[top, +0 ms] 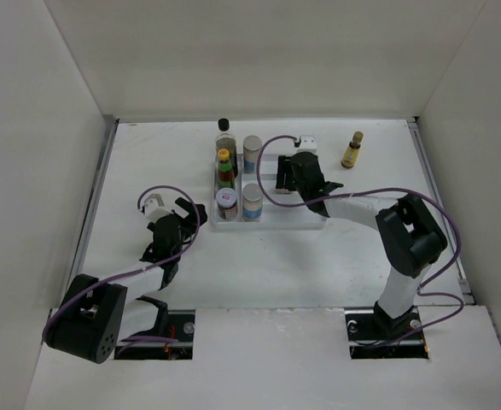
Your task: Organize the condiment bottles
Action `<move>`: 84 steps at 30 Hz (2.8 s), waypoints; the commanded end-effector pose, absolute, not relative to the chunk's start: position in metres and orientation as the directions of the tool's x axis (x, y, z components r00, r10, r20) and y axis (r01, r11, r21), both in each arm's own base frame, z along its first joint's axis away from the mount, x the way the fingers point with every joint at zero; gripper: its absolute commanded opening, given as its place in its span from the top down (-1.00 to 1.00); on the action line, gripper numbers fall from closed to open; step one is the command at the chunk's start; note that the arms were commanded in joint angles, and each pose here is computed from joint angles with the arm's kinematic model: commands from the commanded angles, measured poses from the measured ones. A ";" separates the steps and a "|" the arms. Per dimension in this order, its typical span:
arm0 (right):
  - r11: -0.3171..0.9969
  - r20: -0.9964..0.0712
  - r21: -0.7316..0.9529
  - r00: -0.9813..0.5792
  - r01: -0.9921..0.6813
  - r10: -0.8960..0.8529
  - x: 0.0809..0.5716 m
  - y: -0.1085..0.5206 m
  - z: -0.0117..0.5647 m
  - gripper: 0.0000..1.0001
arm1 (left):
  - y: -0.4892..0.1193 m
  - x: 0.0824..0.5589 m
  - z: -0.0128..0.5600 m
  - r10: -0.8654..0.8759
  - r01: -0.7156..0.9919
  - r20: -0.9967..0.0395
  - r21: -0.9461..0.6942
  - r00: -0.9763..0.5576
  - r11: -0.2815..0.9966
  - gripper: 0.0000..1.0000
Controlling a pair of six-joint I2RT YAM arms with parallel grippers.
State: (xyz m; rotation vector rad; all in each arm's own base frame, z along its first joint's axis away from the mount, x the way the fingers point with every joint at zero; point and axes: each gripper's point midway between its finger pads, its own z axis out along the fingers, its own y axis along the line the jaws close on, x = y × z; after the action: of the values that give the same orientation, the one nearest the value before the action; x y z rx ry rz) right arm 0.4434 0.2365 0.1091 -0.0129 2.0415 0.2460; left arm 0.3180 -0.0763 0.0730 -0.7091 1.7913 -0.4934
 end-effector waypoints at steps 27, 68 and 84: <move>0.933 -0.968 0.155 -0.139 0.325 0.209 0.526 0.010 0.227 -0.80 | -0.080 0.328 0.093 -0.700 -0.179 -0.690 -0.676 -0.185 0.715 -1.00; 0.979 -0.978 0.189 -0.074 0.073 0.194 0.470 0.126 0.257 0.30 | -0.064 0.326 0.099 -0.717 -0.207 -0.686 -0.689 -0.123 0.694 -1.00; 0.987 -0.962 0.159 -0.218 0.041 0.164 0.450 0.156 0.183 0.25 | -0.063 0.326 0.105 -0.715 -0.204 -0.691 -0.689 -0.108 0.696 -1.00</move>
State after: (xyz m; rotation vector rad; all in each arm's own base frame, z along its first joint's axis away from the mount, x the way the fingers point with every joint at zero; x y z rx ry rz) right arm 0.4411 0.1478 0.1686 0.1039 1.8688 0.0694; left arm 0.3217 -0.0651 0.0906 -0.7438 1.7171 -0.4931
